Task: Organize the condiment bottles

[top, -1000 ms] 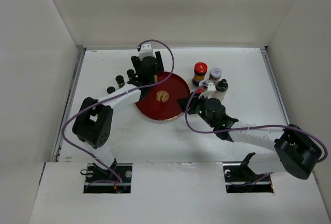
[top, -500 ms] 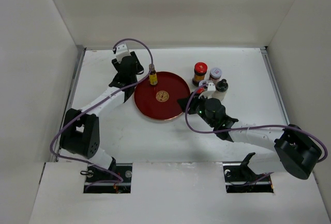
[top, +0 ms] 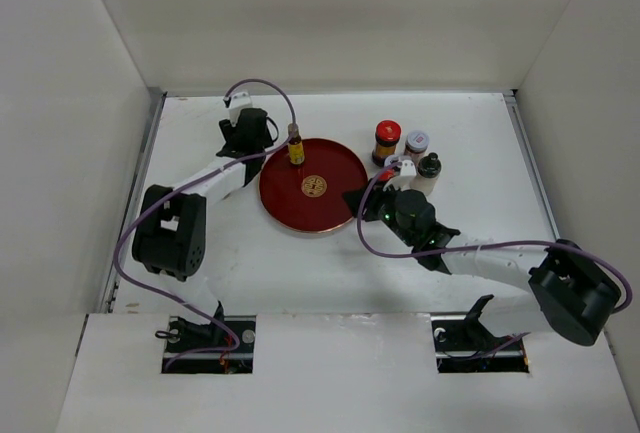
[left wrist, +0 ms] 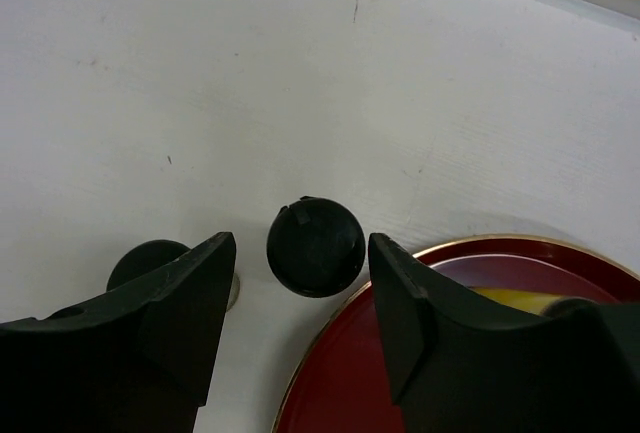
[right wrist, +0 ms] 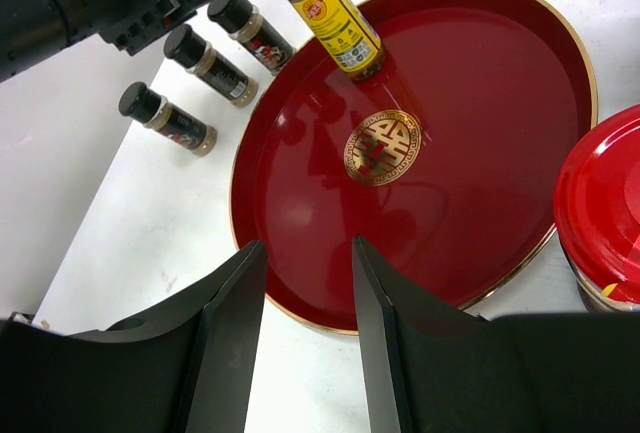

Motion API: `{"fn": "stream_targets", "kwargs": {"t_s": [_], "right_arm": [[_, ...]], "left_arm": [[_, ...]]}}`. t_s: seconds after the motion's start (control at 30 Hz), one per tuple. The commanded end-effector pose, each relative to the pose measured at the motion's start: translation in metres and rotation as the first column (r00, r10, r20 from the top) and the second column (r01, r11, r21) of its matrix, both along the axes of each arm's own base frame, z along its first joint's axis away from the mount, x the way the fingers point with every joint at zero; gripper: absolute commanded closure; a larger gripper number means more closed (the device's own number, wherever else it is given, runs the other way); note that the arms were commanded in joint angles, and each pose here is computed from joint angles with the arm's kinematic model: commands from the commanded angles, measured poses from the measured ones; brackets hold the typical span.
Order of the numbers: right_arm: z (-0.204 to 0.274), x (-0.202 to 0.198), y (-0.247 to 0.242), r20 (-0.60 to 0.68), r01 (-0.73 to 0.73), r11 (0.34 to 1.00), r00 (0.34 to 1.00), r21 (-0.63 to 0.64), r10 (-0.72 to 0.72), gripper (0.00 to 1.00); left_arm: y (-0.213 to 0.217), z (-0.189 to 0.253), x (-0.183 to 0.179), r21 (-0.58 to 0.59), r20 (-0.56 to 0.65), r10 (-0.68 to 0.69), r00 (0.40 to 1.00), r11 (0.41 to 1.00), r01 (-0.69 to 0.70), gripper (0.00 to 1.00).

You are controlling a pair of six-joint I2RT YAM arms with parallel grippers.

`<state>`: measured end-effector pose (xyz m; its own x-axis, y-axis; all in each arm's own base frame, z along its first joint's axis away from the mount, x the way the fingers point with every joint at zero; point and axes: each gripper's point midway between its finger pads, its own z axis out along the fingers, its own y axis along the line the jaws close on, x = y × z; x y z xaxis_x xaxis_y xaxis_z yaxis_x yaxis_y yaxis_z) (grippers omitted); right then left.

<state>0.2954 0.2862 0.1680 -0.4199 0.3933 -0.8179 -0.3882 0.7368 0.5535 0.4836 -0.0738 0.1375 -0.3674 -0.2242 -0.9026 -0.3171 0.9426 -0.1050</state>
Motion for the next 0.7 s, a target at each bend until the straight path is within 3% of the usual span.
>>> {"fn": "stream_targets", "kwargs": {"t_s": [0.0, 0.27, 0.47, 0.53, 0.67], "right_arm": [[0.014, 0.003, 0.008, 0.035, -0.021, 0.999, 0.999, 0.033, 0.019, 0.54], [0.017, 0.002, 0.009, 0.043, -0.024, 0.999, 0.999, 0.037, 0.023, 0.54], [0.016, 0.002, 0.009, 0.041, -0.026, 0.999, 0.999, 0.035, 0.024, 0.53], [0.017, 0.002, 0.008, 0.043, -0.024, 0.999, 0.999, 0.042, 0.022, 0.53], [0.016, 0.002, 0.008, 0.042, -0.024, 0.999, 0.999, 0.035, 0.023, 0.53]], "left_arm": [[0.001, 0.024, 0.013, -0.001, 0.065, 0.014, 0.998, 1.0, -0.014, 0.47], [-0.002, 0.011, 0.024, -0.011, 0.046, -0.005, 0.999, 1.0, 0.006, 0.49], [-0.001, 0.012, 0.023, -0.012, 0.049, -0.004, 0.999, 1.0, 0.004, 0.63], [0.001, 0.02, 0.02, -0.017, 0.064, 0.004, 0.998, 1.0, -0.003, 0.69], [0.003, 0.058, 0.003, -0.034, 0.156, 0.014, 0.988, 0.999, -0.009, 0.7]]}}
